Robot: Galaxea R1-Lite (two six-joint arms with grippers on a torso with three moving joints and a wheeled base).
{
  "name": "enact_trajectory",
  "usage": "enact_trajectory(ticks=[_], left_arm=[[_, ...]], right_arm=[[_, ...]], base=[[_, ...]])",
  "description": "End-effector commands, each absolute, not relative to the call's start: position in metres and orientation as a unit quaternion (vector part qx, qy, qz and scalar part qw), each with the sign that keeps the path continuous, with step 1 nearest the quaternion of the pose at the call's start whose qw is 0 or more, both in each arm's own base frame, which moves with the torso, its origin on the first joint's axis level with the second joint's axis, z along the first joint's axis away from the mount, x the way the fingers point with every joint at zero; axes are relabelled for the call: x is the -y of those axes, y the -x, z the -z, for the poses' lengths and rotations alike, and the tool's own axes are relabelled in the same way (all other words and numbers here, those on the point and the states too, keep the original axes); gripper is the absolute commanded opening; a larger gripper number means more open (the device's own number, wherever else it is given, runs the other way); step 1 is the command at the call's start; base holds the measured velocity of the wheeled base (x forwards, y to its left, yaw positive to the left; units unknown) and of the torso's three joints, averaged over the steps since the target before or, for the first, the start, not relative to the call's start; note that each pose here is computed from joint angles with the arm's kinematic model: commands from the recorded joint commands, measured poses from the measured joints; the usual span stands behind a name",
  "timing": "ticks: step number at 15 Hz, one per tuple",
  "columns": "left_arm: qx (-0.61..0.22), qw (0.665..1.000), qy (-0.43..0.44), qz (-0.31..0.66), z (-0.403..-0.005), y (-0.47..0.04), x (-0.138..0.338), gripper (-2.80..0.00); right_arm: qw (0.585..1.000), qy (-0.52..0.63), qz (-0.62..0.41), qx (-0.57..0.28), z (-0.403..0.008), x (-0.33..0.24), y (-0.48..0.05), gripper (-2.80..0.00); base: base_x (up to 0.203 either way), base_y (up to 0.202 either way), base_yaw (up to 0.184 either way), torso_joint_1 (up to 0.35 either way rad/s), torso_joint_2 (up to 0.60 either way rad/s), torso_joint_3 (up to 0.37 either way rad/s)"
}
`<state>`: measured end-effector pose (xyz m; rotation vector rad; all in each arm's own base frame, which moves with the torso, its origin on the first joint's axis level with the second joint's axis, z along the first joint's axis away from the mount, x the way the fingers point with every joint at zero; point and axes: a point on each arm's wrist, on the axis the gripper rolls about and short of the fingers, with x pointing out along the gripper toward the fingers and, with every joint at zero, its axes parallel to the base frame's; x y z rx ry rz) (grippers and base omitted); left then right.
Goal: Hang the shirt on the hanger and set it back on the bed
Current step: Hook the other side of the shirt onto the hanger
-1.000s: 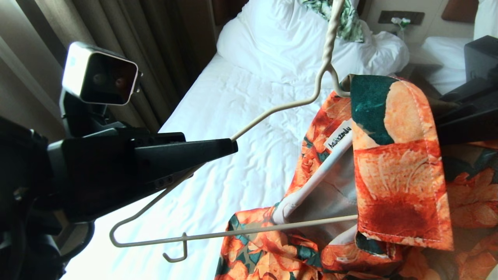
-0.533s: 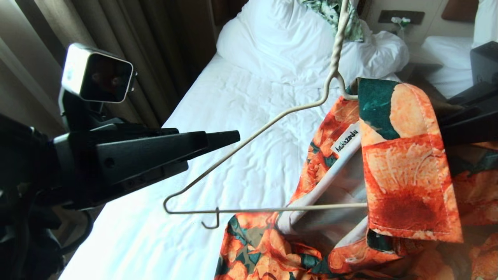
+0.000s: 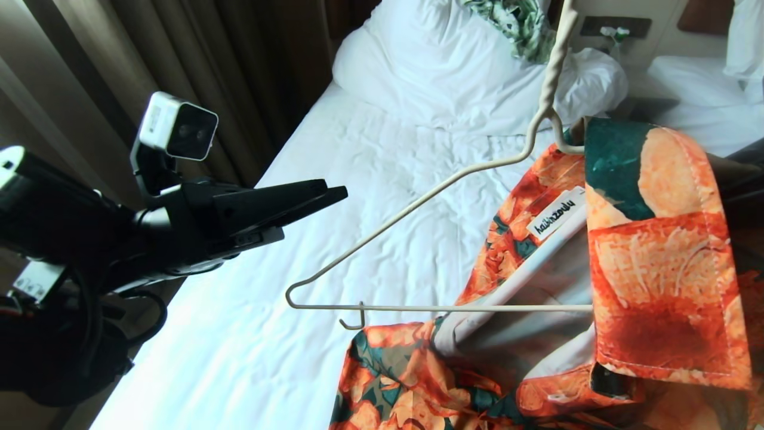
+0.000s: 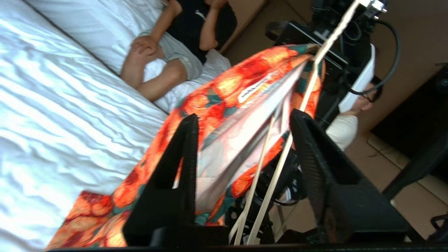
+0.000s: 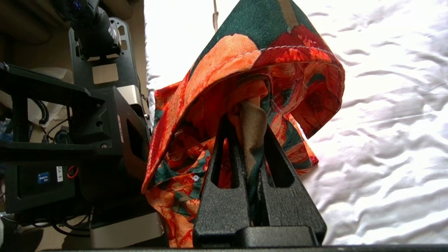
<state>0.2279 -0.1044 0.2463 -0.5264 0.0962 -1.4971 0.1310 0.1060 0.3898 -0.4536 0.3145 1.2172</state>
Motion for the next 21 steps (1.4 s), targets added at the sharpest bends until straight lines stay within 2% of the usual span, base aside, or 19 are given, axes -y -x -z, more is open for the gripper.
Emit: enact_trajectory(ticks=[1, 6, 10, 14, 21], left_arm=[[-0.047, 0.713, 0.241, 0.657, -0.241, -0.234, 0.095, -2.80], [-0.039, 0.773, 0.253, 0.580, -0.238, -0.235, 0.046, -2.80], [-0.063, 0.812, 0.284, 0.506, -0.248, -0.215, 0.010, -2.80], [-0.095, 0.832, 0.323, 0.441, -0.243, -0.196, -0.010, -2.80], [-0.096, 0.839, 0.330, 0.421, -0.239, -0.198, -0.019, -2.80]], right_arm=[[0.786, 0.209, -0.563, -0.147, -0.390, -0.104, -0.129, -2.80], [0.800, 0.200, -0.538, -0.175, -0.382, -0.093, -0.135, -2.80], [0.806, 0.190, -0.527, -0.191, -0.377, -0.092, -0.143, -2.80], [0.815, 0.158, -0.528, -0.179, -0.379, -0.101, -0.158, -2.80], [0.801, 0.124, -0.570, -0.135, -0.389, -0.130, -0.159, -2.80]], base=[[0.000, 0.000, 0.000, 0.000, 0.00, 0.000], [0.000, 0.000, 0.000, 0.000, 0.00, 0.000], [0.000, 0.000, 0.000, 0.000, 0.00, 0.000], [0.000, 0.000, 0.000, 0.000, 0.00, 0.000], [0.000, 0.000, 0.000, 0.000, 0.00, 0.000]])
